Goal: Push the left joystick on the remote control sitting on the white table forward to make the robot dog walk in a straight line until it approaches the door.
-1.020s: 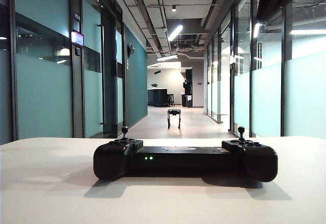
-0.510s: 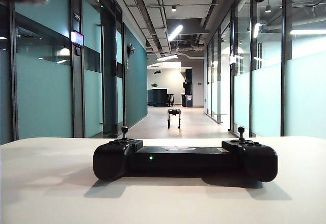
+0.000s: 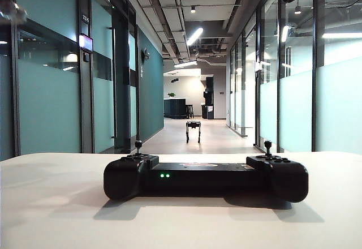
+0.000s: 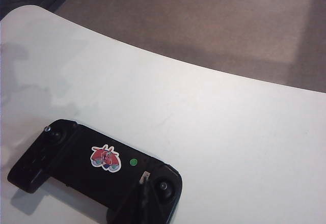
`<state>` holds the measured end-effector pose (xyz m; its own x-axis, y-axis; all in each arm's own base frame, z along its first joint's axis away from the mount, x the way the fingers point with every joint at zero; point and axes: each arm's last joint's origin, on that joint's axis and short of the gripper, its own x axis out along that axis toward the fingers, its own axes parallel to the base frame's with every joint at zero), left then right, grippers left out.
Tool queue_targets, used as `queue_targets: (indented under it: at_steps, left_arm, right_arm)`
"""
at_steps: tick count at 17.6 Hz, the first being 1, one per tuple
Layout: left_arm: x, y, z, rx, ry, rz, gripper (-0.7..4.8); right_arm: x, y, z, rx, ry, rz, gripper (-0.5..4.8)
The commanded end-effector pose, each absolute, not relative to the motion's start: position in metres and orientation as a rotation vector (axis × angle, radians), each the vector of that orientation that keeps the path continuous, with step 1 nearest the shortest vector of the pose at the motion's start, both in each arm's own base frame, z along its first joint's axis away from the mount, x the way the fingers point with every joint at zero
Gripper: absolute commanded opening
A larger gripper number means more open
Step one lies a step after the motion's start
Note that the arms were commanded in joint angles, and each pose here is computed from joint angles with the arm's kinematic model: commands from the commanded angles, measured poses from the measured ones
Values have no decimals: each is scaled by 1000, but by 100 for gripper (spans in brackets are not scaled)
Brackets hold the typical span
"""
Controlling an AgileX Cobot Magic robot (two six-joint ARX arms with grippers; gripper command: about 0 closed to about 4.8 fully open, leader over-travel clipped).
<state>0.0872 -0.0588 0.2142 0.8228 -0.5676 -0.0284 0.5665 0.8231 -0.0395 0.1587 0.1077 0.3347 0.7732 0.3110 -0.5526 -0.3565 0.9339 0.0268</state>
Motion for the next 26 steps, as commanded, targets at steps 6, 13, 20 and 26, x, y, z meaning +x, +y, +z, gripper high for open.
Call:
queue_targets:
  at_steps: [6,13,20,26]
  left_arm:
    - [87,-46,219,-47,-43,-473,-5]
    - [96,-14,205,-32,-45,-163,-5]
    - [95,-4,181,11,-76,-58,-5]
    - [97,-3,172,37,-65,-28,-5]
  right_arm:
    - [159,108,337,-75,563,361,-5]
    - [159,108,337,-75,562,361,-5]
    - [159,108,337,-75,563,362,-5]
    - [160,108,336,-78,569,360,-5]
